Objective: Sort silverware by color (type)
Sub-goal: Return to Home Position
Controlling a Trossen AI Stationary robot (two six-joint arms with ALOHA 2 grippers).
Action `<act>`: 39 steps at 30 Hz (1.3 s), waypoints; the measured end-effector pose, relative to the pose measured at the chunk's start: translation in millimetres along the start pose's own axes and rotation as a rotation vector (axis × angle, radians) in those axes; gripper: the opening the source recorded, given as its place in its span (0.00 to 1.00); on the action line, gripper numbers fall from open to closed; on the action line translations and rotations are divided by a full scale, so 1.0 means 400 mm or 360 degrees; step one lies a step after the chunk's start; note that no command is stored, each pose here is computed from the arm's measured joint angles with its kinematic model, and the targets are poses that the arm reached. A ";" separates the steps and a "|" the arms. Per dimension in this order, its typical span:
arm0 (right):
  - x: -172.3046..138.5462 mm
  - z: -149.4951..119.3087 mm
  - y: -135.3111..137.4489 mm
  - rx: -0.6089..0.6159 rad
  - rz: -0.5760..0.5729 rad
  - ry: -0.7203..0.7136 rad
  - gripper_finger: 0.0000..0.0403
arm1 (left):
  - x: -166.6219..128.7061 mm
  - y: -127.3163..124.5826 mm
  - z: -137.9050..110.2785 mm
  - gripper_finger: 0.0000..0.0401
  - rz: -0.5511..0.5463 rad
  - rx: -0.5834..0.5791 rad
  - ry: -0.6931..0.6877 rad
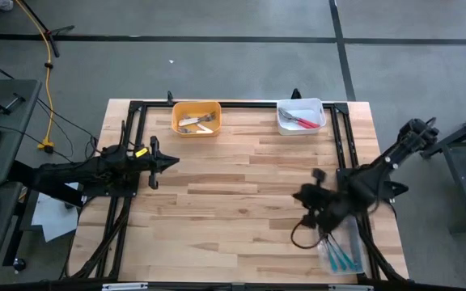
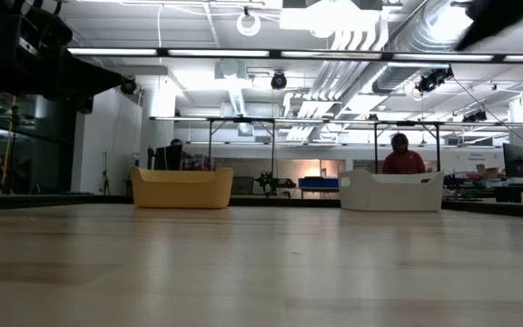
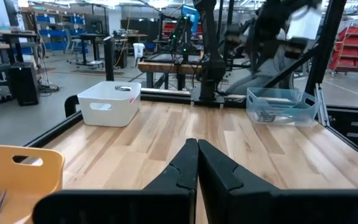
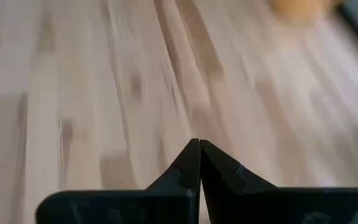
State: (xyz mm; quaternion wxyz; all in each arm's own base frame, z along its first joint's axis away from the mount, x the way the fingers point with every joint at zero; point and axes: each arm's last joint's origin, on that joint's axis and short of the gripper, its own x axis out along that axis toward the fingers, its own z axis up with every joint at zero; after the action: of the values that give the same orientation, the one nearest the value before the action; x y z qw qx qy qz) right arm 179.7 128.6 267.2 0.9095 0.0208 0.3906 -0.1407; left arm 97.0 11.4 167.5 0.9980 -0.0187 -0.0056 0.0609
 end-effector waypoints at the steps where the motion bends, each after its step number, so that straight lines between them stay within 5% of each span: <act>1: 0.009 0.025 -0.007 -0.0077 0.0024 -0.0062 0.00 | 0.001 0.000 0.000 0.00 0.0001 -0.0009 0.0004; 9: 0.111 0.198 -0.129 -0.0396 0.0353 -0.0353 0.00 | 0.004 0.001 -0.005 0.00 0.0010 -0.0016 0.0045; 18: 0.208 0.282 -0.267 -0.0619 0.0503 -0.0630 0.00 | 0.005 0.001 -0.006 0.00 0.0010 -0.0019 0.0055; 33: 0.261 0.284 -0.335 -0.0703 0.0418 -0.0706 0.00 | 0.005 0.001 -0.006 0.01 0.0011 -0.0009 0.0055; 39: 0.308 0.144 -0.361 -0.0582 0.0375 -0.0972 0.00 | 0.005 0.001 -0.007 0.01 0.0011 -0.0006 0.0056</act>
State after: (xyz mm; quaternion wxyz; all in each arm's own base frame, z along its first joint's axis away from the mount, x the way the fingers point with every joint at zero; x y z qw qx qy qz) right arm 261.8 -48.0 229.2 0.9827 -0.1400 0.1150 0.0372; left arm 99.2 11.8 164.9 0.9976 -0.0217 0.0120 0.0639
